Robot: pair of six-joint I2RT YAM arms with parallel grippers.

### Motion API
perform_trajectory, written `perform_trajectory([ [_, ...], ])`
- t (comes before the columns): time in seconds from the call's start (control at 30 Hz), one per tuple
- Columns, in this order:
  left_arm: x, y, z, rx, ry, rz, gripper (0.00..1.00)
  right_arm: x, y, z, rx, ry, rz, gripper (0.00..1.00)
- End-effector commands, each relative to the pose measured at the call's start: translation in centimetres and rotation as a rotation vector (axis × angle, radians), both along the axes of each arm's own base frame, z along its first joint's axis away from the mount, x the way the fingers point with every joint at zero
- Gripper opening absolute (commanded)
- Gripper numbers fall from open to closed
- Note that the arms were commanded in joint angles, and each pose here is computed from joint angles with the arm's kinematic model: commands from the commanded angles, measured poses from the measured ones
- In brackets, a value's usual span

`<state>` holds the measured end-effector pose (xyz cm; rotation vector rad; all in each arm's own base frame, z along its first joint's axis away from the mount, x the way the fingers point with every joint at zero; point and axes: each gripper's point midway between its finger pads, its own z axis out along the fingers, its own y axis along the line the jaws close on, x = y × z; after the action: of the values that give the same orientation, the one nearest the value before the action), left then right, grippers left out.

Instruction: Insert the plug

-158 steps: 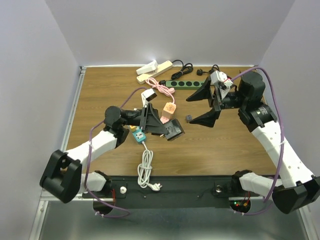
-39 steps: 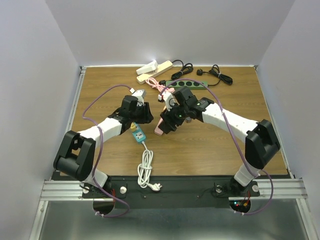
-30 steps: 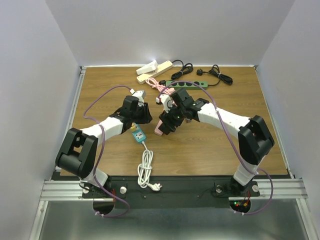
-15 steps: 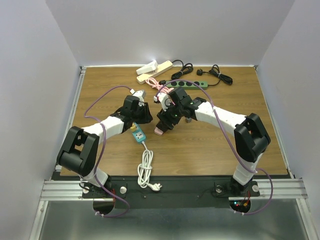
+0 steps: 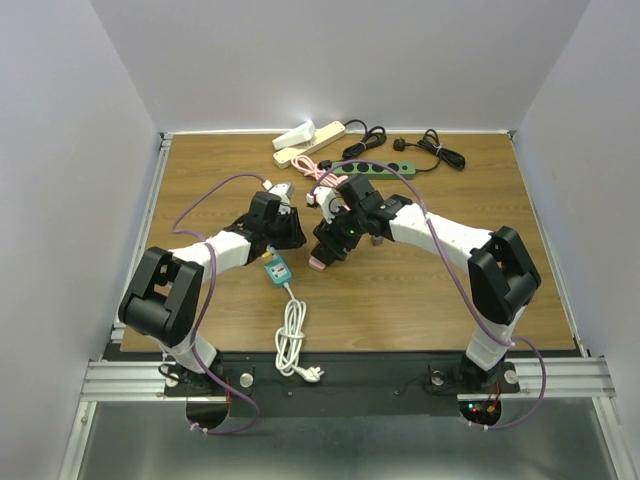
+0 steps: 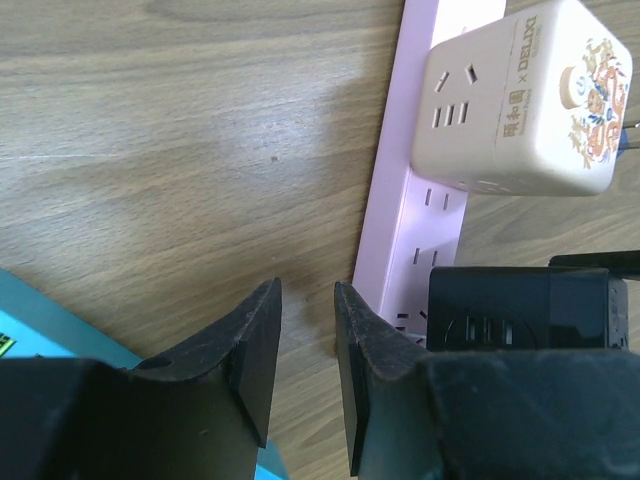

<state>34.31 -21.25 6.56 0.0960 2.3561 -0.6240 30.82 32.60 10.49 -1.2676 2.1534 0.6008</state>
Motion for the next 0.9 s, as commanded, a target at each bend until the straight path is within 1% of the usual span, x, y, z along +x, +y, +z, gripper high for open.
perform_trajectory([
  [0.0,1.0,-1.1,1.9,-0.038,-0.044,-0.021,0.39,0.7,1.6,1.0,0.044,-0.055,0.032,0.0],
  [0.3,0.9,-0.9,1.9,-0.033,-0.043,-0.017,0.39,0.7,1.5,0.4,0.032,-0.049,0.033,0.01],
  [0.7,0.8,-0.9,1.7,-0.029,-0.034,-0.024,0.39,0.8,0.6,-0.9,-0.046,-0.061,0.016,0.0],
  [0.87,0.8,-0.9,1.5,-0.023,-0.033,-0.028,0.38,0.6,0.7,-0.6,-0.066,-0.068,0.024,0.0],
])
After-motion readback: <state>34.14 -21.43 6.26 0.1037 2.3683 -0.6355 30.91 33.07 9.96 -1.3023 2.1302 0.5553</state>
